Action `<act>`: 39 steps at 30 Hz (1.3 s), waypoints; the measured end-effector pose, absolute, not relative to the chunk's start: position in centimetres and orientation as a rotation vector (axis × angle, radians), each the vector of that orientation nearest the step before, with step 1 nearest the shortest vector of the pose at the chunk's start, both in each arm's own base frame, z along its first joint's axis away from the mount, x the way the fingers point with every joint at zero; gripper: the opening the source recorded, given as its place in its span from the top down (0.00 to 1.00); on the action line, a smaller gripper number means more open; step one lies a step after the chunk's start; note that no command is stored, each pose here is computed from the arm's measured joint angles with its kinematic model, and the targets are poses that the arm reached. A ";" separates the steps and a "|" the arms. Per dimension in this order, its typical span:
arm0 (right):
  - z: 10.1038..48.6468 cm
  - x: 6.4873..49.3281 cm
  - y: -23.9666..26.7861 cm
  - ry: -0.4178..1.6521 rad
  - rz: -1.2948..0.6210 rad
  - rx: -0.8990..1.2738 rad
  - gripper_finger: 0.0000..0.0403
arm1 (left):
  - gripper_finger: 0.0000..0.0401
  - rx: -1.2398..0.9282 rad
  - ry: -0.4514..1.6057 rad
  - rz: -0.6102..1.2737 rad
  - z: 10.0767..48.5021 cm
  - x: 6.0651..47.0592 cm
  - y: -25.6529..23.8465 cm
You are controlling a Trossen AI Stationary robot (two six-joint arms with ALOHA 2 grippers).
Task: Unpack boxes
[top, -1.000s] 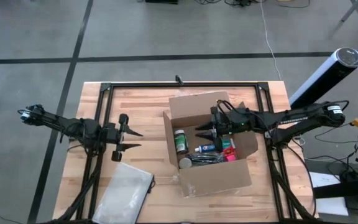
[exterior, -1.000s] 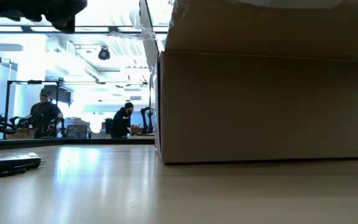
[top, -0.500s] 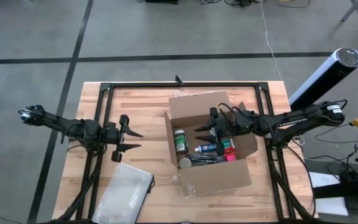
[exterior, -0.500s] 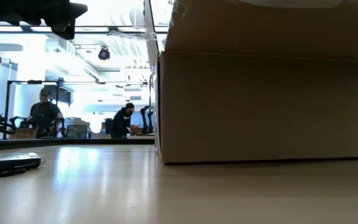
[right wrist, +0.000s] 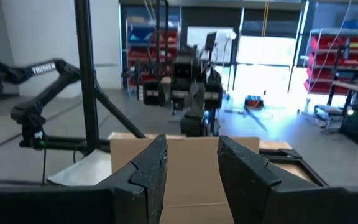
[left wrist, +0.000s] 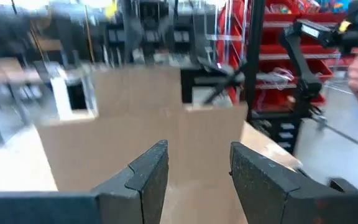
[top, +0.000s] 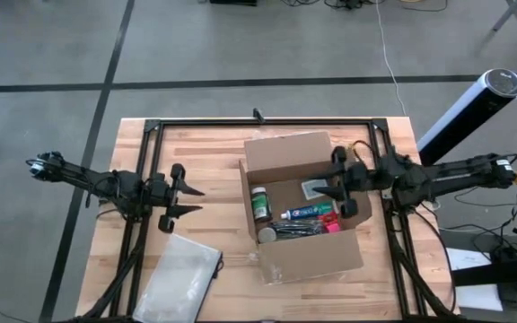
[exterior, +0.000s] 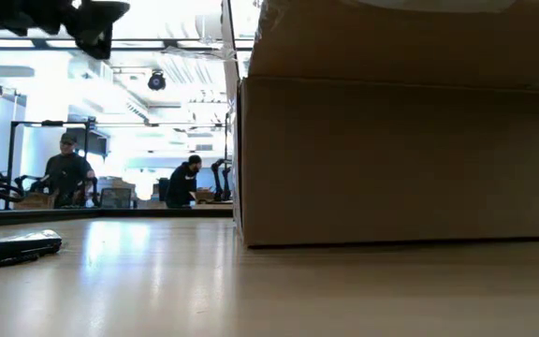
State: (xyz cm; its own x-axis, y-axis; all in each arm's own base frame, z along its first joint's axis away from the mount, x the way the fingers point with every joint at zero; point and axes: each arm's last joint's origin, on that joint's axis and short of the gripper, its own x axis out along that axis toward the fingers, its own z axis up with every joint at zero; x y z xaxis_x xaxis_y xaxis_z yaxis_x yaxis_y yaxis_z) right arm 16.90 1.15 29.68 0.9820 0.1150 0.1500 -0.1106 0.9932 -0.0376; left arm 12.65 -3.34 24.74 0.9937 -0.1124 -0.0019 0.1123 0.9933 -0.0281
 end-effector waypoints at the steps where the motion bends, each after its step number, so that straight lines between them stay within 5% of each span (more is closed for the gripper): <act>1: 29.5 16.6 1.1 -0.158 0.114 -0.026 0.70 | 0.61 -0.060 0.032 -0.128 24.5 12.6 -3.4; 30: 29.5 16.5 0.9 -0.202 0.041 -0.039 0.70 | 0.61 -0.582 1.041 -0.059 18.6 11.2 -3.9; 39: 29.5 16.6 0.9 -0.205 0.025 -0.031 0.71 | 0.61 -0.476 1.278 0.017 16.0 11.9 -4.1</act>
State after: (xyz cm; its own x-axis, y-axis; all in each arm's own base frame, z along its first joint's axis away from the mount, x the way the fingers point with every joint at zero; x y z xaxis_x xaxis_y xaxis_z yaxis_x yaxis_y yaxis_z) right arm 16.55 0.88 29.53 0.9788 0.0284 0.2027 -0.0221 0.9992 -0.0330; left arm 11.85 -4.11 16.03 0.3024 -0.2474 -0.9205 -0.2719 0.9032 -0.3321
